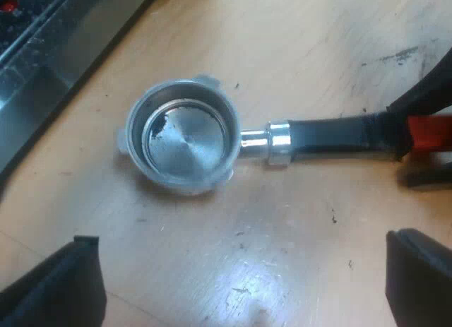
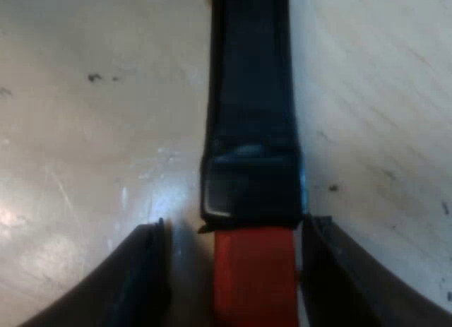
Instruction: Grind coffee beans and then tamp
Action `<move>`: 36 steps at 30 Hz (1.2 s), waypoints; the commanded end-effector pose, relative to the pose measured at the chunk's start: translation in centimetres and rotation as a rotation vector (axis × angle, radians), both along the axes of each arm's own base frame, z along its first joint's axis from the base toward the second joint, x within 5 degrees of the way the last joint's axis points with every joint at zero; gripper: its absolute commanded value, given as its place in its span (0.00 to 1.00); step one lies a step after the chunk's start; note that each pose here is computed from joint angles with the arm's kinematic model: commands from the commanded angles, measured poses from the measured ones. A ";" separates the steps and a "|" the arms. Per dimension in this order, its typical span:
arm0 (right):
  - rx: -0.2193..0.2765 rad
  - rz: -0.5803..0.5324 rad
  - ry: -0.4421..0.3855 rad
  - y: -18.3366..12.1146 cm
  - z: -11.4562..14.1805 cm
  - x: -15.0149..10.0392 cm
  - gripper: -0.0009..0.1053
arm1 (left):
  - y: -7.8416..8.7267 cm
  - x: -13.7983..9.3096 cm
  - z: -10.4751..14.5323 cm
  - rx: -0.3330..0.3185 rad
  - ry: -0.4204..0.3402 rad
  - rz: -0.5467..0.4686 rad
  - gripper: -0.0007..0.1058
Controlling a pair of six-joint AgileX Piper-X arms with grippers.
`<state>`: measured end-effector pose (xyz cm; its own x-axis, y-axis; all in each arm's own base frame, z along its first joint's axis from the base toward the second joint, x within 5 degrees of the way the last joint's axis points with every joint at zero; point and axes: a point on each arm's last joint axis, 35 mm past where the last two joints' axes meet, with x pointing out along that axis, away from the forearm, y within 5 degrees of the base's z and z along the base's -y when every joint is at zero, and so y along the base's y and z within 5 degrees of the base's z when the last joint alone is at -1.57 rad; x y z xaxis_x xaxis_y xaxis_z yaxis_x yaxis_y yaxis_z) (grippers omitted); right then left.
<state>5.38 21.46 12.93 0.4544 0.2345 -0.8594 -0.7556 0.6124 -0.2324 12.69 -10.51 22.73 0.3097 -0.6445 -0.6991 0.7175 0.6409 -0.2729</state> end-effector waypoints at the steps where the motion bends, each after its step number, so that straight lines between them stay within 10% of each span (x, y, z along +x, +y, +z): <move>1: -0.052 -0.002 0.035 -0.6 -0.2 -0.2 0.48 | -0.1 0.0 0.2 0.003 -0.007 -0.005 0.78; 9: -0.177 -0.003 0.073 -1.6 2.2 -0.4 0.64 | 0.8 -1.1 0.4 0.032 0.024 -0.001 0.78; 13: -0.163 -0.003 0.070 -1.8 4.0 -0.4 0.64 | 1.5 -1.8 1.0 0.047 -0.023 0.039 0.78; 30: 0.231 0.246 -0.240 -0.2 13.4 0.1 0.64 | 3.7 -4.0 6.1 -0.009 -0.130 0.231 0.78; 36: 0.273 0.356 -0.356 1.4 14.1 0.4 0.64 | 4.0 -3.9 7.4 0.006 -0.176 0.307 0.78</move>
<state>5.65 22.49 26.53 0.5438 0.6037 -0.5830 -0.8386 0.4177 -0.3497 8.88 -6.68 29.74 0.5815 -0.5172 -0.6280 0.5510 0.8183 -0.1637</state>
